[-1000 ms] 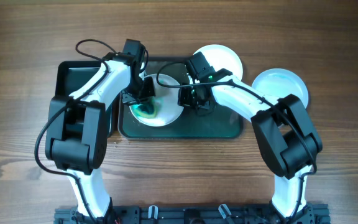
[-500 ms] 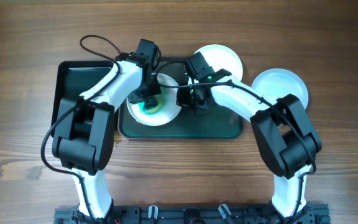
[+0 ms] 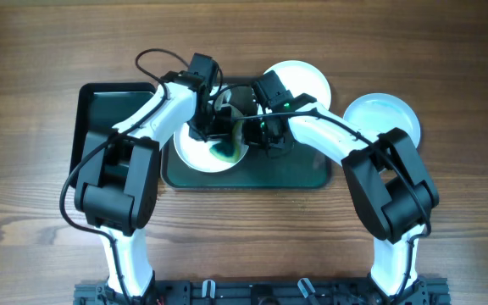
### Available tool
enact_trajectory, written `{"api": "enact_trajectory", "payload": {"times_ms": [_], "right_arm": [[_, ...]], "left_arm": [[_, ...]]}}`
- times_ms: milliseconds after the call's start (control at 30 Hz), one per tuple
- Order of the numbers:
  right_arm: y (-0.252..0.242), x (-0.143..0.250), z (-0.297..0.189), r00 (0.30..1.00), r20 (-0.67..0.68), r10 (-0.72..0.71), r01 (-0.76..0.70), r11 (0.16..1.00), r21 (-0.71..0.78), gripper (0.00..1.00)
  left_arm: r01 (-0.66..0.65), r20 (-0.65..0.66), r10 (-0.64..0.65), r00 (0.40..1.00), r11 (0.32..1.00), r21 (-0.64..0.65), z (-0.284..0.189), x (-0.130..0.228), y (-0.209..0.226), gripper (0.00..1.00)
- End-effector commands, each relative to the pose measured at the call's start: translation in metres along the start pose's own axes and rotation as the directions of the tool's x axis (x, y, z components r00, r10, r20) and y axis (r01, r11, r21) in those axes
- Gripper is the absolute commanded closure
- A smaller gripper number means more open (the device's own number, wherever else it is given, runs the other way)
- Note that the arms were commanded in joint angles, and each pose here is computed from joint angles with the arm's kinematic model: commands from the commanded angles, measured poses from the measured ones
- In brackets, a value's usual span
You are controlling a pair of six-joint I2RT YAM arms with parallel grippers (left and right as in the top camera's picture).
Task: Clean dirty plates on tray and stack at the side
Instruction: 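Scrub the second plate with the sponge in the left gripper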
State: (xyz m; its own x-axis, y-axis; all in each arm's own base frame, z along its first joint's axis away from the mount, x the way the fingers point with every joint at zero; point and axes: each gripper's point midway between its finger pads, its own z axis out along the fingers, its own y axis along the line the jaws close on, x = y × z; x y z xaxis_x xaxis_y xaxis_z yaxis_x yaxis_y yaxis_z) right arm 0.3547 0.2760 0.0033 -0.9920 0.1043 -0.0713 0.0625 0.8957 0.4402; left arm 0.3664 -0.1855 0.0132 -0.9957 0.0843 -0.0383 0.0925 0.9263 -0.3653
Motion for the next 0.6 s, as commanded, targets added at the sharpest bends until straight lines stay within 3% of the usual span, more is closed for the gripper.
{"api": "enact_trajectory", "payload": {"times_ms": [0,67,100,167,233,300,367,433,467,500,533,567], "right_arm": [[-0.001,-0.002,0.005,1.000,-0.003,-0.015,0.015,1.000,0.007,0.96],[-0.001,-0.002,0.005,1.000,-0.003,-0.018,0.018,1.000,0.006,0.96],[-0.001,-0.002,0.005,1.000,-0.003,-0.019,0.019,1.000,0.006,0.96],[-0.001,-0.002,0.005,1.000,-0.003,-0.018,0.018,1.000,0.006,0.95],[0.000,-0.003,0.005,1.000,-0.001,-0.019,0.019,1.000,0.004,0.96],[0.001,-0.003,0.005,1.000,-0.001,-0.028,0.028,1.000,-0.004,0.96],[0.001,-0.003,0.005,1.000,0.000,-0.028,0.028,1.000,-0.006,0.96],[0.002,-0.003,0.005,1.000,0.000,-0.028,0.028,1.000,-0.006,0.96],[0.002,-0.003,0.005,1.000,0.000,-0.028,0.028,1.000,-0.006,0.96],[0.002,-0.003,0.005,1.000,0.000,-0.028,0.028,1.000,-0.006,0.96],[0.002,-0.003,0.005,1.000,-0.002,-0.028,0.028,1.000,-0.009,0.96],[0.002,-0.003,0.005,1.000,-0.002,-0.028,0.028,1.000,-0.009,0.96]], "left_arm": [[-0.084,0.142,0.094,0.985,0.994,-0.074,0.006,-0.037,0.007,0.96],[0.067,0.231,0.005,0.973,0.950,-0.304,-0.006,-0.050,0.051,0.96],[0.192,0.284,-0.060,0.957,0.864,-0.465,-0.020,-0.046,0.086,0.96],[0.332,0.334,-0.145,0.931,0.716,-0.615,-0.043,-0.027,0.122,0.96],[0.389,0.338,-0.204,0.919,0.623,-0.679,-0.055,-0.008,0.141,0.96],[0.406,0.307,-0.266,0.914,0.591,-0.697,-0.058,0.011,0.145,0.96],[0.382,0.233,-0.308,0.922,0.636,-0.671,-0.048,0.024,0.134,0.96],[0.304,0.055,-0.331,0.942,0.774,-0.555,-0.025,0.042,0.099,0.96],[0.201,-0.096,-0.260,0.961,0.892,-0.405,-0.010,0.051,0.066,0.96],[0.122,-0.201,-0.170,0.965,0.965,-0.231,-0.001,0.059,0.033,0.96],[0.039,-0.269,-0.042,0.962,0.999,-0.019,0.002,0.066,-0.002,0.96],[-0.006,-0.280,0.035,0.959,0.995,0.103,0.002,0.068,-0.023,0.96]]}}
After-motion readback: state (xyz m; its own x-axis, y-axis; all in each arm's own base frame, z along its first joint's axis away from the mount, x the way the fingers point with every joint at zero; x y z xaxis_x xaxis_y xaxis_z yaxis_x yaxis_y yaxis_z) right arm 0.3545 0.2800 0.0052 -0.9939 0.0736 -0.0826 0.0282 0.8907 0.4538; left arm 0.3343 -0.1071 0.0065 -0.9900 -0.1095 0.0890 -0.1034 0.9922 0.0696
